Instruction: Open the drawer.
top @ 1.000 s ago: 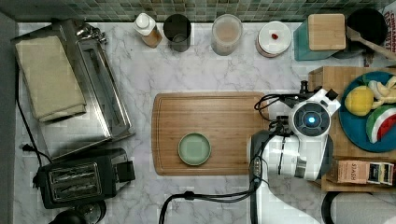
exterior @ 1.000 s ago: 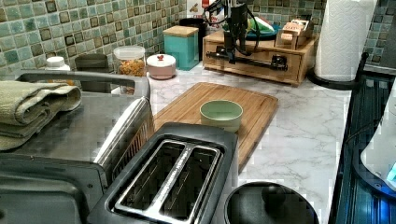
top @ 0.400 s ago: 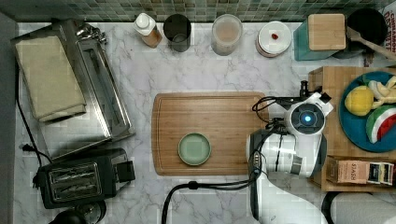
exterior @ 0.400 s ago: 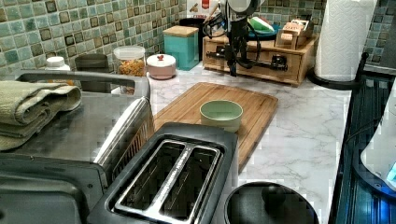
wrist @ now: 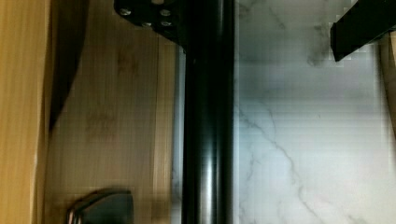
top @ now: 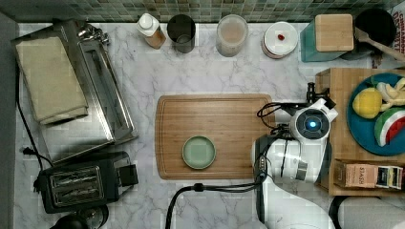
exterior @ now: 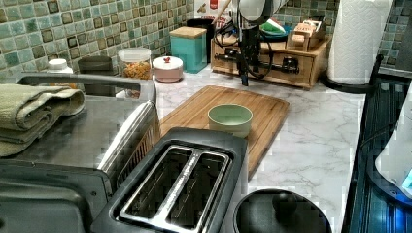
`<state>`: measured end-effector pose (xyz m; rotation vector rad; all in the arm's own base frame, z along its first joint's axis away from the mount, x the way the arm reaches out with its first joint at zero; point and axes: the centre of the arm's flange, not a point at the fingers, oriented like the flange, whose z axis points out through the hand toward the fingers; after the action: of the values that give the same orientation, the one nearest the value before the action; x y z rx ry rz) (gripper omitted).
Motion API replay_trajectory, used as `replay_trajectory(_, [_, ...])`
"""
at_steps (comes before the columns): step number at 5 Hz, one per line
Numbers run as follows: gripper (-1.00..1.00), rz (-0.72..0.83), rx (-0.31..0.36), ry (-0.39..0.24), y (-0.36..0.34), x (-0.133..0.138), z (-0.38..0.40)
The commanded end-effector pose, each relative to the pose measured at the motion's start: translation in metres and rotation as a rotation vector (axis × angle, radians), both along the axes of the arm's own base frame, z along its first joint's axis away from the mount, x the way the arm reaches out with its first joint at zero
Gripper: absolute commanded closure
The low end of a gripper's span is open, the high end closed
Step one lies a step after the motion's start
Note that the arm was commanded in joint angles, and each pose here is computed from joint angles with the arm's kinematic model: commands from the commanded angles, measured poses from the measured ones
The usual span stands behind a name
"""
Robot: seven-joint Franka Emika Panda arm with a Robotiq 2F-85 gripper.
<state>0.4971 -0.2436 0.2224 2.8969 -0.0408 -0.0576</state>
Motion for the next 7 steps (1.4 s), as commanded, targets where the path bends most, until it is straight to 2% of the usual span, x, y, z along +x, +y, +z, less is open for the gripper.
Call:
replay_trajectory(1, [-1.00, 0.016, 0.134, 0.007, 0.056, 0.031, 0.024])
replay_trajectory(2, [-1.00, -0.006, 0.172, 0.034, 0.107, 0.048, 0.017])
replay_trajectory(3, [-1.00, -0.022, 0.166, -0.027, 0.157, 0.045, 0.006])
replay_trajectory(6, [-1.00, 0.056, 0.217, 0.010, 0.273, 0.036, 0.015])
replay_trajectory(7, [-1.00, 0.052, 0.225, 0.006, 0.303, 0.035, 0.020])
